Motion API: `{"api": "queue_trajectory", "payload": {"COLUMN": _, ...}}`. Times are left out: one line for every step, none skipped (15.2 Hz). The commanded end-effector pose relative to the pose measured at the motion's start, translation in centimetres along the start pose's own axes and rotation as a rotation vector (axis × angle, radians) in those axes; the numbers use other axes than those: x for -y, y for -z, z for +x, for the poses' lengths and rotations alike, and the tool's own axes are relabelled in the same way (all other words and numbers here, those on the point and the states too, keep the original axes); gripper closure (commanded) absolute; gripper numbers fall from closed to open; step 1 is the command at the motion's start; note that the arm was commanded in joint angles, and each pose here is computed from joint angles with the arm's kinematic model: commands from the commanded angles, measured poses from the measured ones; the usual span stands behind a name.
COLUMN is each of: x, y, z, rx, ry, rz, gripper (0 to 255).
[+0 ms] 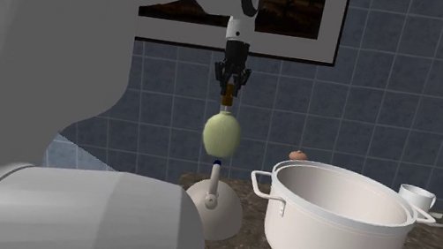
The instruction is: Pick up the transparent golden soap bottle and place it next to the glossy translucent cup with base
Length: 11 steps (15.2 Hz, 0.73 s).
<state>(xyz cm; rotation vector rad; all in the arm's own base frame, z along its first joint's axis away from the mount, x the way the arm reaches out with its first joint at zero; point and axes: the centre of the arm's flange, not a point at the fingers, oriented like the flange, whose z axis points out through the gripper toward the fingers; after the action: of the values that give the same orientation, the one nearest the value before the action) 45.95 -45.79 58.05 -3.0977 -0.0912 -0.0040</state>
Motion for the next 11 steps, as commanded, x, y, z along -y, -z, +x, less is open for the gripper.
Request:
{"api": "queue_trajectory", "payload": {"x": 0.1, "y": 1.0, "z": 0.0, "rx": 0.000, "ry": 0.000, "rz": 0.000, "gripper": 255}}
{"api": "queue_trajectory", "payload": {"x": 0.1, "y": 1.5, "z": 0.0, "rx": 0.000, "ry": 0.000, "rz": 0.000, "gripper": 255}}
{"api": "queue_trajectory", "payload": {"x": 0.1, "y": 2.1, "z": 0.0, "rx": 0.000, "ry": 0.000, "rz": 0.000, "gripper": 255}}
{"api": "queue_trajectory", "payload": {"x": 0.1, "y": 2.6, "z": 0.0, "rx": 0.000, "ry": 0.000, "rz": 0.000, "gripper": 255}}
{"api": "queue_trajectory", "payload": {"x": 0.1, "y": 3.1, "z": 0.0, "rx": 0.000, "ry": 0.000, "rz": 0.000, "gripper": 255}}
{"api": "queue_trajectory", "payload": {"x": 0.2, "y": 3.7, "z": 0.0, "rx": 0.000, "ry": 0.000, "rz": 0.000, "gripper": 255}}
{"api": "queue_trajectory", "payload": {"x": 0.2, "y": 4.2, "z": 0.0, "rx": 0.000, "ry": 0.000, "rz": 0.000, "gripper": 255}}
{"api": "queue_trajectory", "payload": {"x": 0.2, "y": 4.7, "z": 0.0, "rx": 0.000, "ry": 0.000, "rz": 0.000, "gripper": 255}}
{"api": "queue_trajectory", "payload": {"x": 0.2, "y": 5.2, "z": 0.0, "rx": 0.000, "ry": 0.000, "rz": 0.000, "gripper": 255}}
{"api": "queue_trajectory", "payload": {"x": 0.3, "y": 5.7, "z": 0.0, "rx": 0.000, "ry": 0.000, "rz": 0.000, "gripper": 255}}
{"api": "queue_trajectory", "payload": {"x": 0.0, "y": 5.7, "z": -1.3, "rx": 0.000, "ry": 0.000, "rz": 0.000, "gripper": 255}}
